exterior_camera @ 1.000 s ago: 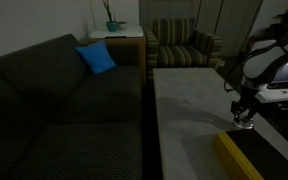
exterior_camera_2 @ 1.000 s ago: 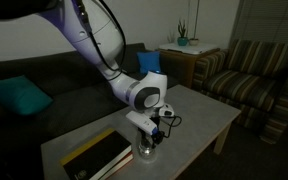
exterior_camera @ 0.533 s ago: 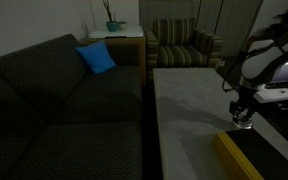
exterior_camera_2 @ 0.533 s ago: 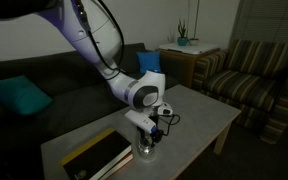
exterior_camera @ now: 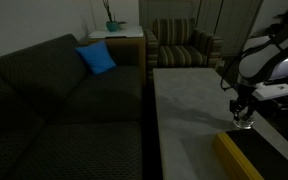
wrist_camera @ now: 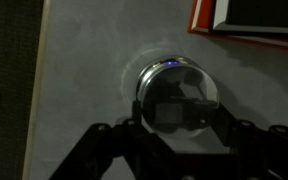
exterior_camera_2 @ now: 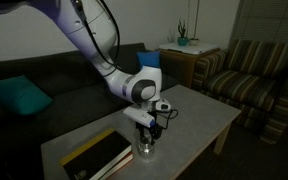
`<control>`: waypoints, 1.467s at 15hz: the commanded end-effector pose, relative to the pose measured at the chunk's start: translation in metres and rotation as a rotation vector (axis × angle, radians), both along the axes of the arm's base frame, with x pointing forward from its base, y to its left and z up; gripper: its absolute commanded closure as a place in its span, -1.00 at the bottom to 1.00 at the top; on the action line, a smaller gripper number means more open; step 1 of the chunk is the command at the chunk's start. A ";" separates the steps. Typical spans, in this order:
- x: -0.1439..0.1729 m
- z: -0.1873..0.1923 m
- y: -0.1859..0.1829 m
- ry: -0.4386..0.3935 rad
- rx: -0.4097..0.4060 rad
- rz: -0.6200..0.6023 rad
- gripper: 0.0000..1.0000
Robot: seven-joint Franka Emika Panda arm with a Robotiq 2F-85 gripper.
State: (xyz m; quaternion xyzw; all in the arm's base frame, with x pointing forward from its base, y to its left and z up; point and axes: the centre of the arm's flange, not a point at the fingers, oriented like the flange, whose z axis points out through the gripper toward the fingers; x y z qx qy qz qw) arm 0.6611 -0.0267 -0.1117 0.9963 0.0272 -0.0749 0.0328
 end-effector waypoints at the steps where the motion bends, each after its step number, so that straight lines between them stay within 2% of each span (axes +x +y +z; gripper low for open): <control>1: -0.019 0.019 0.007 0.070 -0.043 0.009 0.13; 9: -0.042 0.015 0.011 0.185 -0.040 0.017 0.13; 15: -0.067 -0.001 -0.008 0.214 -0.053 -0.005 0.13; 18: -0.079 -0.009 -0.024 0.222 -0.084 -0.039 0.13; 20: -0.083 -0.018 -0.036 0.218 -0.100 -0.064 0.13; 22: -0.083 -0.028 -0.047 0.178 -0.089 -0.088 0.13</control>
